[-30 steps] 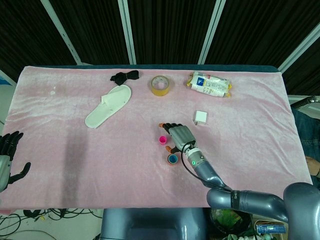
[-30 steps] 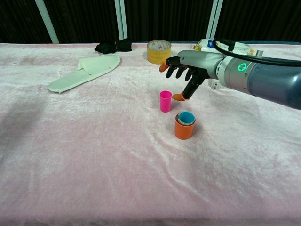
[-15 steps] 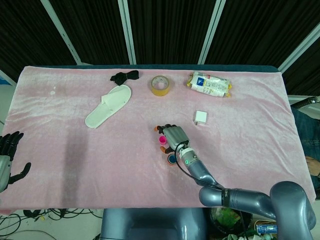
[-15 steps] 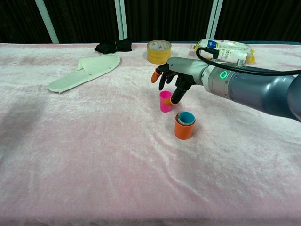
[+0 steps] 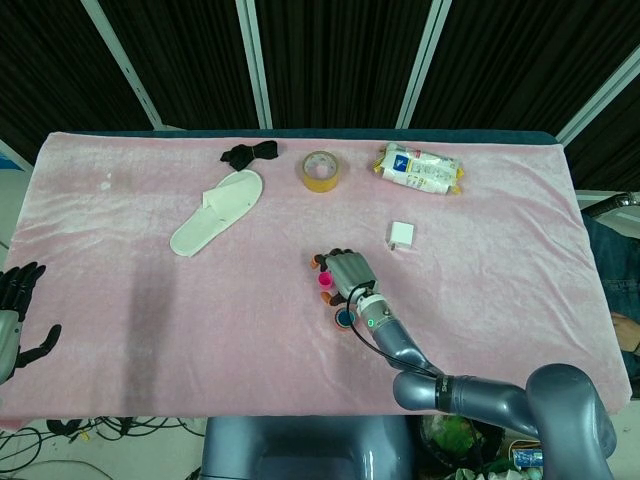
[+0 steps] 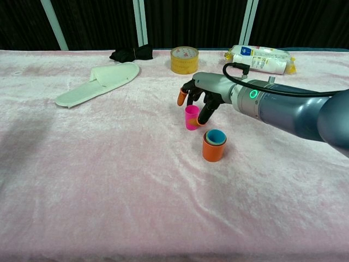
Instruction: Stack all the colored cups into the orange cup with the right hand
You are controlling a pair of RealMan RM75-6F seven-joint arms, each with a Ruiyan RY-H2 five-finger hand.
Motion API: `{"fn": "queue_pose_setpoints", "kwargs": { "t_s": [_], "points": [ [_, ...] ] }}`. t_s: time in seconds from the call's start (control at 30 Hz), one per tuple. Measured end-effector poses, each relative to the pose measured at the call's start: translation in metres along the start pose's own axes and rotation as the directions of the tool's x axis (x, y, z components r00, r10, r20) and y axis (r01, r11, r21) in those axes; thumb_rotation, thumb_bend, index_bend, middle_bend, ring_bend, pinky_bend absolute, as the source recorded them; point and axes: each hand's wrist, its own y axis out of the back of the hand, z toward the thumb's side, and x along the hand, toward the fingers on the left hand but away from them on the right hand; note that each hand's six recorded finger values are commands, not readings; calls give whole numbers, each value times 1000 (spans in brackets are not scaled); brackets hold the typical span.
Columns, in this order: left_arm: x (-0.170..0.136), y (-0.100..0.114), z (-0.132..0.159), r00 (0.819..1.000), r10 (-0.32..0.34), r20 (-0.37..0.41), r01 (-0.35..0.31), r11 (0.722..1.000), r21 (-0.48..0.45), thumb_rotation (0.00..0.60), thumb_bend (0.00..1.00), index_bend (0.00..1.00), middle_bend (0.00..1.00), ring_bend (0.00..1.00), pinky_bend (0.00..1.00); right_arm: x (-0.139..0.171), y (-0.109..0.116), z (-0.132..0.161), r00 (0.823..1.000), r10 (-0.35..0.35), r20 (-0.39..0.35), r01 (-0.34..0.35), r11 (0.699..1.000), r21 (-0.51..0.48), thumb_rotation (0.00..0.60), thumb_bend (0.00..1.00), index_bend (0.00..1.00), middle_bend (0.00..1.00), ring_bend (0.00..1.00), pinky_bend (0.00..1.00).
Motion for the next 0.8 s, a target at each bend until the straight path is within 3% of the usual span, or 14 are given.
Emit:
{"fn": "queue_pose_setpoints", "kwargs": {
  "t_s": [0.47, 0.8],
  "points": [
    [1, 0, 0, 1000, -3, 0, 3, 1000, 3, 600, 342, 35, 41, 0, 12, -6, -9, -6, 1000, 1, 12, -1, 1000, -5, 600, 299, 417, 450, 250, 224],
    [0, 0, -1, 1000, -1, 2, 1, 1000, 16, 600, 342, 35, 41, 0, 12, -7, -10, -7, 1000, -2, 8, 2, 1000, -4, 600, 312, 511, 499, 279, 227]
  ]
}}
